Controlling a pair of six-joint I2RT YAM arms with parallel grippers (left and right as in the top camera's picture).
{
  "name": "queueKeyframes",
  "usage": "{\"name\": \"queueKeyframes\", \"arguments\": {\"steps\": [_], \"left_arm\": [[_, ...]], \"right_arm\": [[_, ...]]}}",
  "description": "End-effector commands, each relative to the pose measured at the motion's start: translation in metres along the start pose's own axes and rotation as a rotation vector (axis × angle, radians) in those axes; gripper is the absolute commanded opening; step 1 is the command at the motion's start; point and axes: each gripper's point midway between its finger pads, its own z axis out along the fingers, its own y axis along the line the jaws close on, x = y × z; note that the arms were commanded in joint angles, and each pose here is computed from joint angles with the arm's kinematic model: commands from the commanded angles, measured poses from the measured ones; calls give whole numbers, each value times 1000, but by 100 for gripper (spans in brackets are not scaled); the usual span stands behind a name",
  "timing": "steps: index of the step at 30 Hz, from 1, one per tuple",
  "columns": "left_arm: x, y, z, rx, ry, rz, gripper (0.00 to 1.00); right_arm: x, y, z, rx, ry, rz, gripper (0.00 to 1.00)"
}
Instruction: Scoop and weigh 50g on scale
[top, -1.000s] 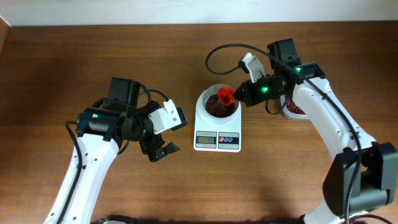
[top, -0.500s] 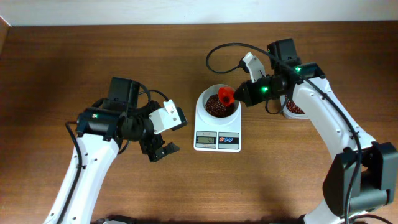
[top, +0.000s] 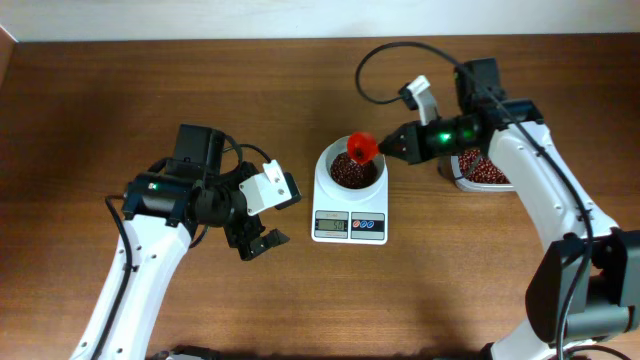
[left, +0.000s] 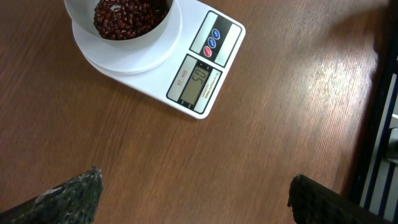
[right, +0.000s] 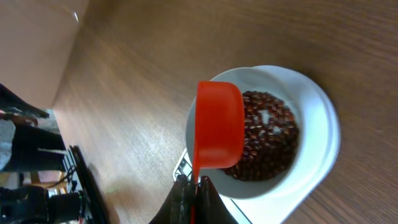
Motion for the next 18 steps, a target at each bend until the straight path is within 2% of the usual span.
{"name": "queueKeyframes", "arguments": {"steps": [1, 6, 10, 13, 16, 18], "left_arm": [[-3, -3, 0, 12, -15, 18, 99], [-3, -3, 1, 12, -15, 19, 99], [-3, -3, 1, 12, -15, 19, 99], [-3, -3, 1, 12, -15, 19, 99], [-3, -3, 0, 12, -15, 18, 99], [-3, -3, 0, 12, -15, 18, 99]], "right_arm": [[-14, -4, -39, -15, -93, 29, 4], [-12, -44, -104, 80, -206, 150, 4], [13, -89, -156, 169, -267, 313, 4], [55, -133, -184, 397, -200, 454, 4], [71, -158, -196, 594, -137, 472, 4], [68, -161, -191, 669, -96, 430, 4]]}}
